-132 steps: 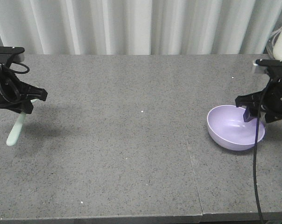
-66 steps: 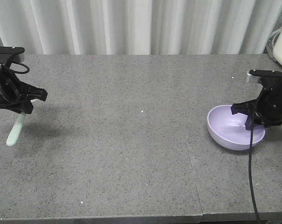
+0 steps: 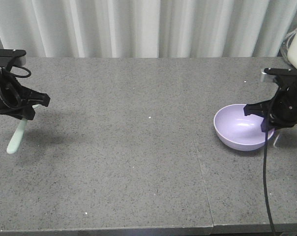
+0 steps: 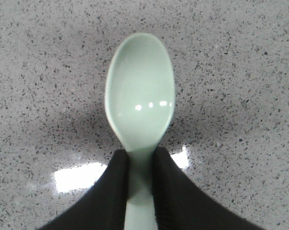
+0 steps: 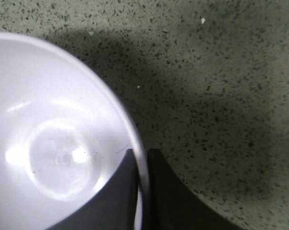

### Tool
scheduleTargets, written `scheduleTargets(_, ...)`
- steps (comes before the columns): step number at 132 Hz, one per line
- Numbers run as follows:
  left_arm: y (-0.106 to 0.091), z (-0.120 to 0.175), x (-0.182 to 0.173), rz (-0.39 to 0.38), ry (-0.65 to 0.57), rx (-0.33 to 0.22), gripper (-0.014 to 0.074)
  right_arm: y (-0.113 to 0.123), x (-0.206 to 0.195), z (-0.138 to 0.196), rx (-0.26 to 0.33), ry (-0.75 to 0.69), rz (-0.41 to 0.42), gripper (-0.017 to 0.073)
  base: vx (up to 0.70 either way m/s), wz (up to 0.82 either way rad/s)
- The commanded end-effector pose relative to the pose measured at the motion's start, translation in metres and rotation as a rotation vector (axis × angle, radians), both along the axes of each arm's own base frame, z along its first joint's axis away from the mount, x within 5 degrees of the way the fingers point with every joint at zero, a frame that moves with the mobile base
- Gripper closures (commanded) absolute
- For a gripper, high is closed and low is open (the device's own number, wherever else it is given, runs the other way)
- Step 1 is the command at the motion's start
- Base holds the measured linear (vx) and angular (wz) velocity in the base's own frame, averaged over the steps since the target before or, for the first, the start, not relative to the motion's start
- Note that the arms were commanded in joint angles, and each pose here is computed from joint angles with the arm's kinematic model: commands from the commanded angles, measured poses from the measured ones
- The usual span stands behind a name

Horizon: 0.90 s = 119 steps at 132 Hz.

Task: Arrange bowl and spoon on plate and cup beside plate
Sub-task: 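Lift the spoon with the left gripper and bowl with the right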

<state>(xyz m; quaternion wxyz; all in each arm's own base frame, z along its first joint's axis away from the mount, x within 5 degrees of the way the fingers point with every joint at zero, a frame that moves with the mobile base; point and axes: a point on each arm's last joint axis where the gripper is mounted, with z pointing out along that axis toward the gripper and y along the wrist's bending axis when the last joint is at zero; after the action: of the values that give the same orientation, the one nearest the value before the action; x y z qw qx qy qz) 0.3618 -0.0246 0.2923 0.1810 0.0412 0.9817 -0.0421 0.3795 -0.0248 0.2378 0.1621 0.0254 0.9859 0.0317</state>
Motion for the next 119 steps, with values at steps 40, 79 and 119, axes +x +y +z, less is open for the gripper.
scheduleTargets(40,-0.003,0.026,-0.005,-0.001,-0.100,-0.019,0.0601,0.001,-0.033,0.098,-0.023,-0.314,-0.002,0.0566,0.00,0.00)
scheduleTargets(79,-0.003,0.026,-0.005,-0.001,-0.100,-0.019,0.0601,0.003,-0.052,0.130,-0.035,-0.427,-0.004,0.0566,0.00,0.00)
scheduleTargets(119,-0.003,0.026,-0.005,-0.001,-0.100,-0.019,0.0601,0.002,-0.055,0.135,-0.041,-0.455,-0.005,0.0566,0.00,0.00)
